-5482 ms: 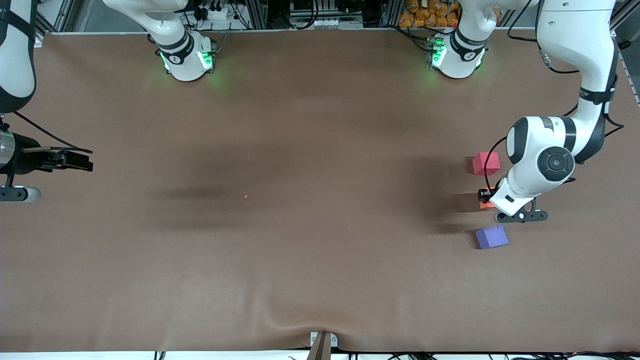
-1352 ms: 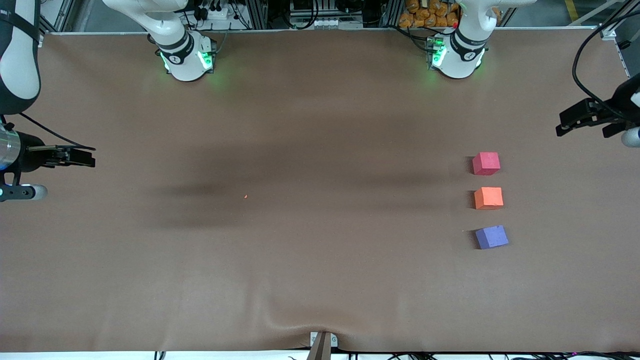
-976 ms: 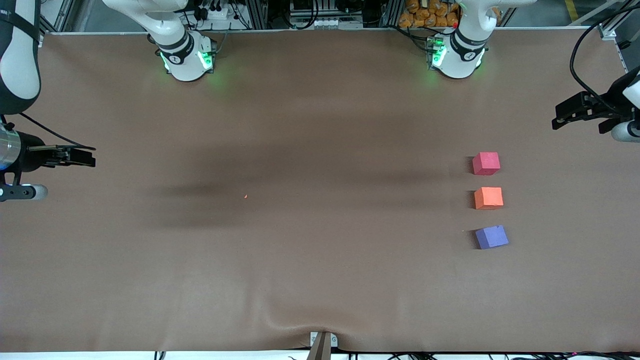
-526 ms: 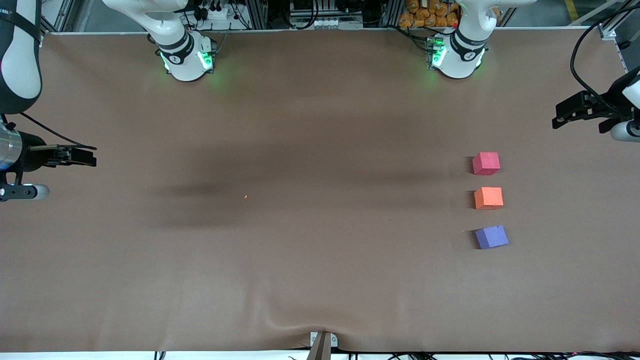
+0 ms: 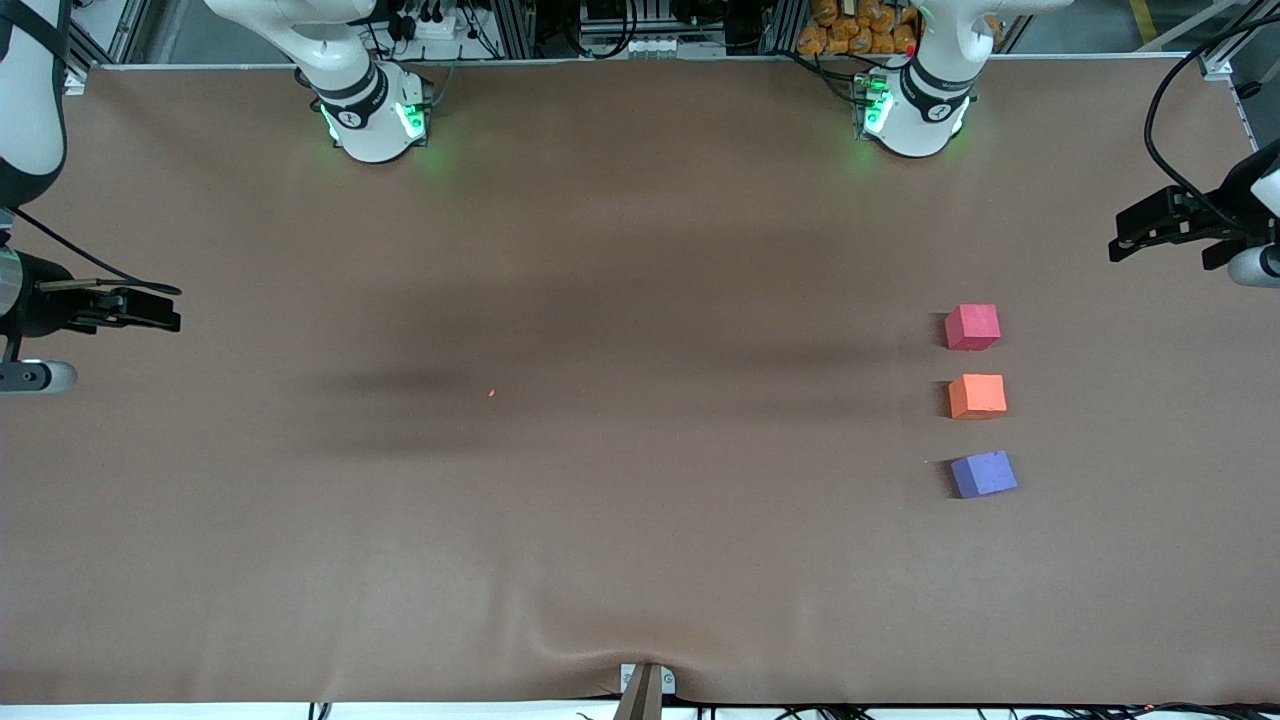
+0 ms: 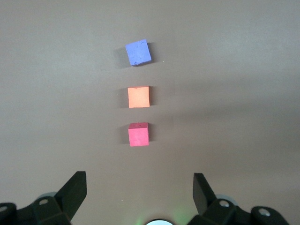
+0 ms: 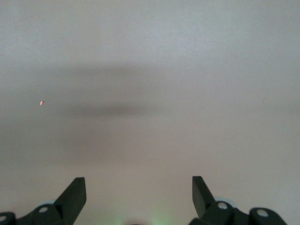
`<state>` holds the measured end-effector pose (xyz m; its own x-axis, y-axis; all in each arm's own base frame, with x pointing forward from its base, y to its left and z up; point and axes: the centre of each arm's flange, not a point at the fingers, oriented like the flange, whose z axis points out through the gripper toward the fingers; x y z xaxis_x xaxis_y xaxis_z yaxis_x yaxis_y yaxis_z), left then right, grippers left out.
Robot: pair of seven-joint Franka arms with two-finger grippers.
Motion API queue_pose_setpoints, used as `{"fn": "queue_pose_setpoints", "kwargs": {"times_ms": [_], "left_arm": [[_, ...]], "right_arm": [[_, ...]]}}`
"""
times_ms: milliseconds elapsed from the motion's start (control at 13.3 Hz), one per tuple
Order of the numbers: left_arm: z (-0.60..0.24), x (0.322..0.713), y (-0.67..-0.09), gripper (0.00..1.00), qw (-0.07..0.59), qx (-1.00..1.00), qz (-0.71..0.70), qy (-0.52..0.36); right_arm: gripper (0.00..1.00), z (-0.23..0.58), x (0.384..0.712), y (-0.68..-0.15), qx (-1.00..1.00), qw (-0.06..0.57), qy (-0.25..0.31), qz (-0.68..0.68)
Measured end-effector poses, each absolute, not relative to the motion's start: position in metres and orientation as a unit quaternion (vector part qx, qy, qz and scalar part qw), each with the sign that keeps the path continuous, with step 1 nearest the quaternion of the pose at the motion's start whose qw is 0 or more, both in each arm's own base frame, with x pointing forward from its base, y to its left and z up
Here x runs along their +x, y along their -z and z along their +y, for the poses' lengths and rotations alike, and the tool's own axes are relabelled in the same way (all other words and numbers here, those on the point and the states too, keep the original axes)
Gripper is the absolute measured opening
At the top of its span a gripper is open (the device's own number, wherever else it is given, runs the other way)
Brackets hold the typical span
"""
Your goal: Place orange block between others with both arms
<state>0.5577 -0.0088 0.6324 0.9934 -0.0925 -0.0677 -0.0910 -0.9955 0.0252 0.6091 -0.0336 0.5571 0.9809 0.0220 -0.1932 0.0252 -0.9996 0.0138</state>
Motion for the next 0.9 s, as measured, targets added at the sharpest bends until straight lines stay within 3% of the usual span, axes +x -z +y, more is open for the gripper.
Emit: {"fn": "queue_pose_setpoints", "kwargs": {"times_ms": [901], "left_arm": [[-0.005,0.567,-0.618,1.00,-0.012,0.998,-0.046,0.041]], "right_arm": [[1.00,-0.033,0.606,-0.567,0.995,0.008,0.102,0.012]]}}
